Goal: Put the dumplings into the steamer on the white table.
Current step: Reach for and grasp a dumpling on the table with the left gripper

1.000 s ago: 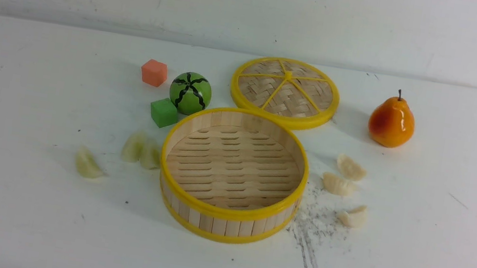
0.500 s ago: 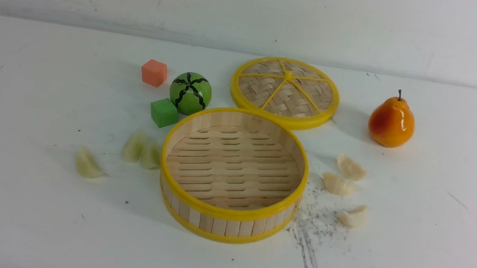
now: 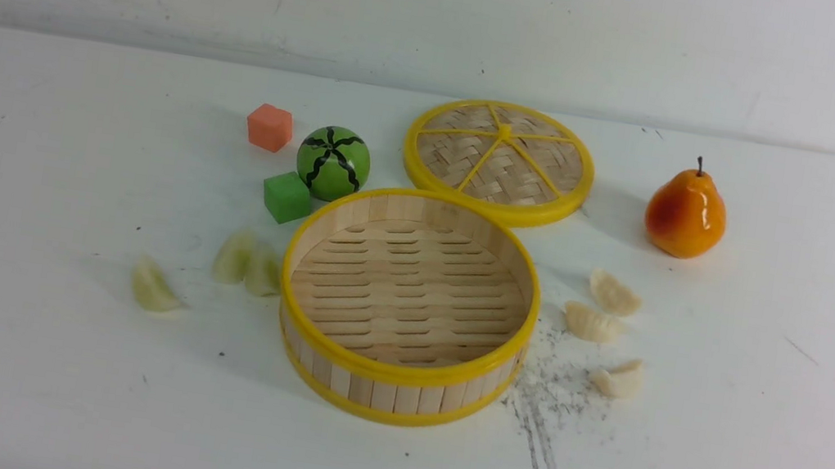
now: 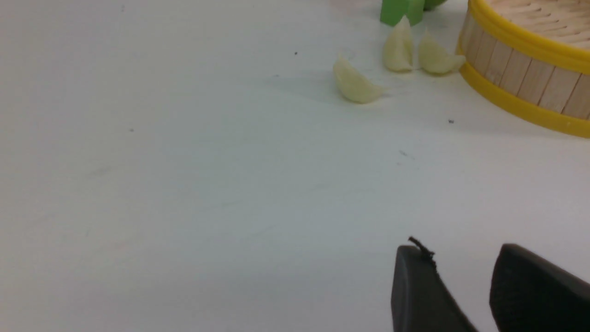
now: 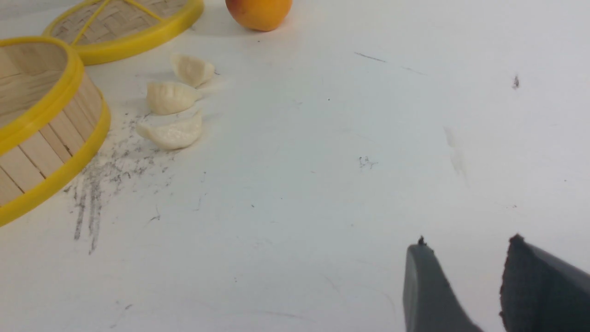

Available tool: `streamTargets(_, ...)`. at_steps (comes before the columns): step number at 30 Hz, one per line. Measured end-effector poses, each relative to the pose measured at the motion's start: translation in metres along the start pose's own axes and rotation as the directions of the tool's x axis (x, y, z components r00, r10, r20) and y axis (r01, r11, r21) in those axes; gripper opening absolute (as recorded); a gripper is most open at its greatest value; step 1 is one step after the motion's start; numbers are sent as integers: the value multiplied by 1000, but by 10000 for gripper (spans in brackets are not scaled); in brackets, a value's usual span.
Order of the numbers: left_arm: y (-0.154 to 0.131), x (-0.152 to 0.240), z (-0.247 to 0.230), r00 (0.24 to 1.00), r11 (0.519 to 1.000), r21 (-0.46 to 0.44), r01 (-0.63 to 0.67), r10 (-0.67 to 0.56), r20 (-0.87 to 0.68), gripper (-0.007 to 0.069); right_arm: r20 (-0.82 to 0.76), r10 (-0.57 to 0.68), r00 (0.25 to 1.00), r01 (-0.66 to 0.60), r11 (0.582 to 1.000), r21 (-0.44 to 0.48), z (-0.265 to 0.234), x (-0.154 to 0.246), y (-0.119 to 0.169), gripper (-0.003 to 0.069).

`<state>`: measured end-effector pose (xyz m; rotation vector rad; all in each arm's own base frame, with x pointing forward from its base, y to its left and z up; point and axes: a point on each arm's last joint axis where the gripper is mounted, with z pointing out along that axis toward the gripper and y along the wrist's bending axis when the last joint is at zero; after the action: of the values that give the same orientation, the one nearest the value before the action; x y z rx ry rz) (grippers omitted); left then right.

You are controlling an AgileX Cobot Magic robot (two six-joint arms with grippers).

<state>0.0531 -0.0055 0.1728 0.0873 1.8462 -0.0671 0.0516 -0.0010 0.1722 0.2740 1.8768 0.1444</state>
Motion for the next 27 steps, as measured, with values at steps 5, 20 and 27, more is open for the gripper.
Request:
streamTargets(5,0,-9,0,995,1000,-4,0,0,98,238,38,-5,999,5,1000,-4,0,-3,0,239)
streamTargets(20,2,-62,-24,729,996,39,76,-83,679,238,808,91,583,109,976,-188,-39,-70,17,239)
streamTargets(27,3,-71,-34,557,901,320,292,-432,709,236,849,316,423,96,916,-389,-57,-79,22,239)
